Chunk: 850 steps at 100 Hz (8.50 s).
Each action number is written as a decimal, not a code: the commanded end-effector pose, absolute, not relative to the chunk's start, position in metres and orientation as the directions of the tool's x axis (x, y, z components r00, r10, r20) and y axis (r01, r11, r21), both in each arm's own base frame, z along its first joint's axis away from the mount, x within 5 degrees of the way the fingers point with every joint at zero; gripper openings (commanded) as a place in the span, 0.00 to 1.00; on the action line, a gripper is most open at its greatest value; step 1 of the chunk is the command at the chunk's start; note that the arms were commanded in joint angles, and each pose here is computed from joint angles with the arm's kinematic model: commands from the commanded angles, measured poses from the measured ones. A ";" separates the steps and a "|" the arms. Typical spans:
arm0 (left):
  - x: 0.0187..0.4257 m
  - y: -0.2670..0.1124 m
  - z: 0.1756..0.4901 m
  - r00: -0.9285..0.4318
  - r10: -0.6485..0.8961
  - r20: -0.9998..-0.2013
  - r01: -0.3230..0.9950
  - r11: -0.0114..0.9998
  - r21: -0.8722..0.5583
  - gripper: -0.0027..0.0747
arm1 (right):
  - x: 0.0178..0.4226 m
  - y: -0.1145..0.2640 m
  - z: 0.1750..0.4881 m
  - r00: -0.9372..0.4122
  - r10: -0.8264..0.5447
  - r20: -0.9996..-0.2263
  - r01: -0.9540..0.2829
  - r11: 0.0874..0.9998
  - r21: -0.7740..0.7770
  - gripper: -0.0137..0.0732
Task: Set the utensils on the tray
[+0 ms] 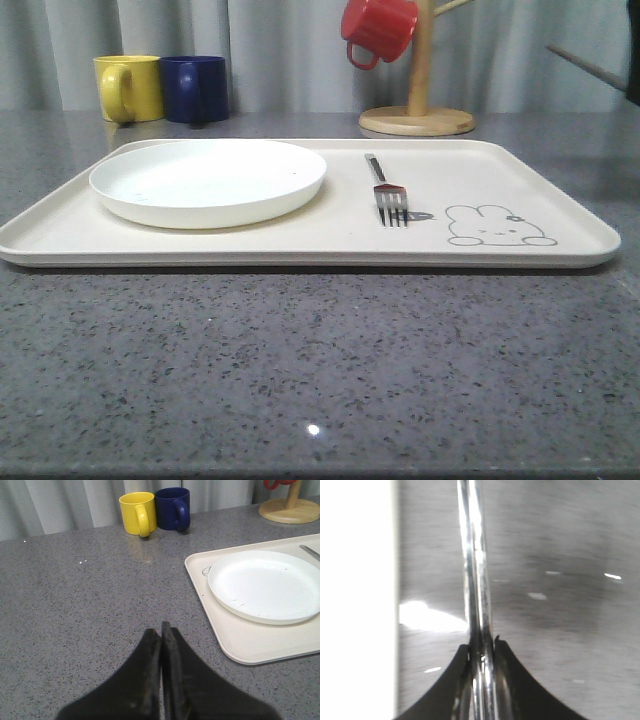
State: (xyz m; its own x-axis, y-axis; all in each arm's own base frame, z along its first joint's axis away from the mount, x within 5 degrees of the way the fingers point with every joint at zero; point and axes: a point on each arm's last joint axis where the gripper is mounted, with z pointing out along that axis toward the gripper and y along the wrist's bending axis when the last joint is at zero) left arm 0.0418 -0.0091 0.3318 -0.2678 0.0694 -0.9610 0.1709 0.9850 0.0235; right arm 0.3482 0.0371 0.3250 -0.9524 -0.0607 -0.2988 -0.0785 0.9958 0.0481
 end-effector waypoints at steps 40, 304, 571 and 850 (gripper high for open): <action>0.043 -0.010 0.345 -0.187 0.044 -0.981 0.172 0.985 0.011 0.01 | 0.352 0.136 0.318 -0.944 0.111 -0.310 0.003 0.945 0.327 0.08; 0.043 -0.010 0.345 -0.187 0.044 -0.981 0.172 0.985 0.011 0.01 | 0.368 -0.118 0.278 -0.935 0.260 -0.242 0.278 0.960 -0.044 0.57; 0.043 -0.010 0.345 -0.187 0.044 -0.981 0.172 0.985 0.011 0.01 | 0.378 0.093 0.294 -0.946 0.191 -0.261 0.106 0.946 0.305 0.49; 0.044 -0.010 0.345 -0.191 0.045 -0.981 0.173 0.985 0.011 0.01 | 0.055 -0.004 0.201 0.039 -0.022 -0.999 0.064 0.998 -0.019 0.09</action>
